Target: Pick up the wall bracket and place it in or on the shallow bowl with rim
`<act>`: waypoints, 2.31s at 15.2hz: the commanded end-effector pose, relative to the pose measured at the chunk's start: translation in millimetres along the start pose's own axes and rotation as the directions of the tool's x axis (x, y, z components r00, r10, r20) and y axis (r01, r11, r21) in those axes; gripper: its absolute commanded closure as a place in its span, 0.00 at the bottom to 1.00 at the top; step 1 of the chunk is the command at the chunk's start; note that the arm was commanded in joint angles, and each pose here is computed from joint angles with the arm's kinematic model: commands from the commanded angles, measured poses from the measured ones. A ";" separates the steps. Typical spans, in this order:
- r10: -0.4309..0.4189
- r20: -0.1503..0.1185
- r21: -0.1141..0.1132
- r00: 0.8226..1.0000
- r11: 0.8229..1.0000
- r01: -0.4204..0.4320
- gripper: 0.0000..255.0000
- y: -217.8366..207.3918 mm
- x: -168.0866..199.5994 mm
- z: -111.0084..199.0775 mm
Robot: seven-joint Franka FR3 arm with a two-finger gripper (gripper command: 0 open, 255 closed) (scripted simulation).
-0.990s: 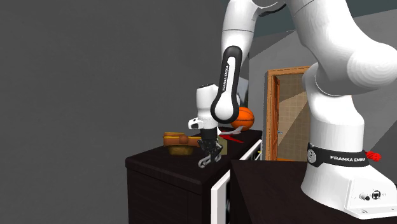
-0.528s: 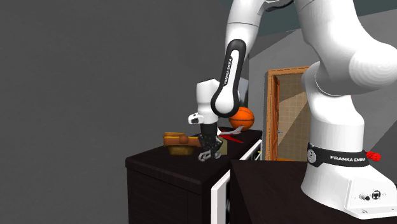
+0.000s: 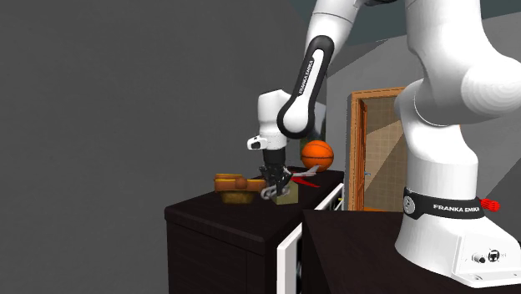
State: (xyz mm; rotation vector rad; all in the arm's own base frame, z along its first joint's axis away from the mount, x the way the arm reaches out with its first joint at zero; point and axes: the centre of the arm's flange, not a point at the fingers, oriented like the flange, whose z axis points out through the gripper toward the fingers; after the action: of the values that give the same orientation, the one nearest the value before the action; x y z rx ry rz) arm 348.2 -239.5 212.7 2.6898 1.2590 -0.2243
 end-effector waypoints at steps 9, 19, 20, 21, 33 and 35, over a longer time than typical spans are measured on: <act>0.000 0.001 0.001 1.000 1.000 0.000 1.00 4.3 -9.8 -50.8; 0.000 0.001 0.001 1.000 1.000 0.000 1.00 21.0 -16.0 -96.1; 0.000 0.001 0.001 1.000 1.000 0.000 1.00 33.8 -12.8 -96.5; 0.000 0.001 0.001 1.000 1.000 0.000 1.00 46.6 -9.5 -96.9; 0.000 0.001 0.001 1.000 1.000 0.000 1.00 172.3 24.5 -90.4; 0.000 0.001 0.001 1.000 1.000 0.000 1.00 171.4 26.6 -80.1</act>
State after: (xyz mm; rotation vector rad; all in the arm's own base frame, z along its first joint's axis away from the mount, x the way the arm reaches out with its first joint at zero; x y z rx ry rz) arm 502.3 -310.7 305.4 2.6892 1.2587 -0.2246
